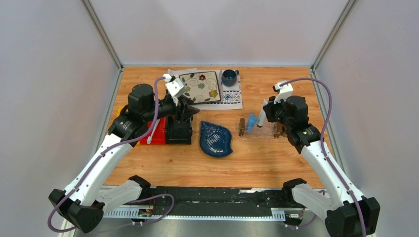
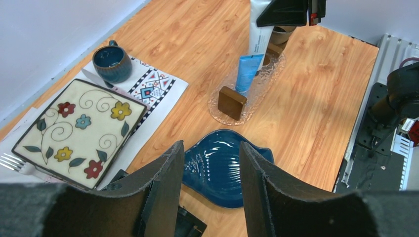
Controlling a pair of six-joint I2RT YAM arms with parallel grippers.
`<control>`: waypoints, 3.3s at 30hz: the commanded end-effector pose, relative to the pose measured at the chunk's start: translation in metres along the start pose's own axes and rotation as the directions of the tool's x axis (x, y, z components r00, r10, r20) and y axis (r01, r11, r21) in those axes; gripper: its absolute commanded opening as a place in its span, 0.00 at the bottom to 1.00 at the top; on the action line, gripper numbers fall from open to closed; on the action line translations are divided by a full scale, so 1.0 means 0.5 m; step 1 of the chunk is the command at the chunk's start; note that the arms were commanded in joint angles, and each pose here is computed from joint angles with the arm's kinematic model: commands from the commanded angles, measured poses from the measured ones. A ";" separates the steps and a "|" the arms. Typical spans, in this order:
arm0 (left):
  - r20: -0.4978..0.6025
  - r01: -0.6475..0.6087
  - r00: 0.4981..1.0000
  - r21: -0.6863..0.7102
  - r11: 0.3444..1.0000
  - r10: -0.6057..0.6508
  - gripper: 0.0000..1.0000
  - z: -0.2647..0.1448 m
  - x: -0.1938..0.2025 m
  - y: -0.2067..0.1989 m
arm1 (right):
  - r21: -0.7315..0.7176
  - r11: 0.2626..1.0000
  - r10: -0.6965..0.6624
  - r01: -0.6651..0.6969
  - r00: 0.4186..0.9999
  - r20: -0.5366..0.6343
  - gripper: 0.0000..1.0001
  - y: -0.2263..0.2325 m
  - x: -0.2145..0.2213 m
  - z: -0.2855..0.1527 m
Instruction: Prepare toiletry sets of a toothbrush and toothpaste on the tray
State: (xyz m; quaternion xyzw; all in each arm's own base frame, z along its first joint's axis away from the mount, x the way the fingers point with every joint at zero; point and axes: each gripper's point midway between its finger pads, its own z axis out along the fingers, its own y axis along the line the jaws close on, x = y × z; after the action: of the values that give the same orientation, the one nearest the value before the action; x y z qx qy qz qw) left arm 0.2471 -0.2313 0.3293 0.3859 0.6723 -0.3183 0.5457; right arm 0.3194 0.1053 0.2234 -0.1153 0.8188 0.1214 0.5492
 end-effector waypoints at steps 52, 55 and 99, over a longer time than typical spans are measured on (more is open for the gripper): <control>0.042 -0.008 0.999 0.039 0.999 0.006 0.53 0.001 -0.017 -0.011 | 0.026 0.999 -0.047 0.045 0.997 0.065 0.00 -0.015 -0.019 0.025; 0.043 -0.009 0.999 0.039 0.999 0.007 0.53 0.001 -0.018 -0.011 | 0.029 0.998 -0.049 0.047 0.997 0.060 0.00 -0.017 -0.015 0.025; 0.043 -0.010 0.999 0.050 0.999 0.007 0.53 0.001 -0.013 -0.014 | 0.018 0.999 -0.036 0.035 0.999 0.032 0.00 -0.015 0.005 0.043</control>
State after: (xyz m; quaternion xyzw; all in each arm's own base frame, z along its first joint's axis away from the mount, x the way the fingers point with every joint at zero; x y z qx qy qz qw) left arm 0.2443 -0.2351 0.3263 0.3915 0.6665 -0.3330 0.5400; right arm 0.3281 0.1037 0.1913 -0.1266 0.8331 0.1044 0.5283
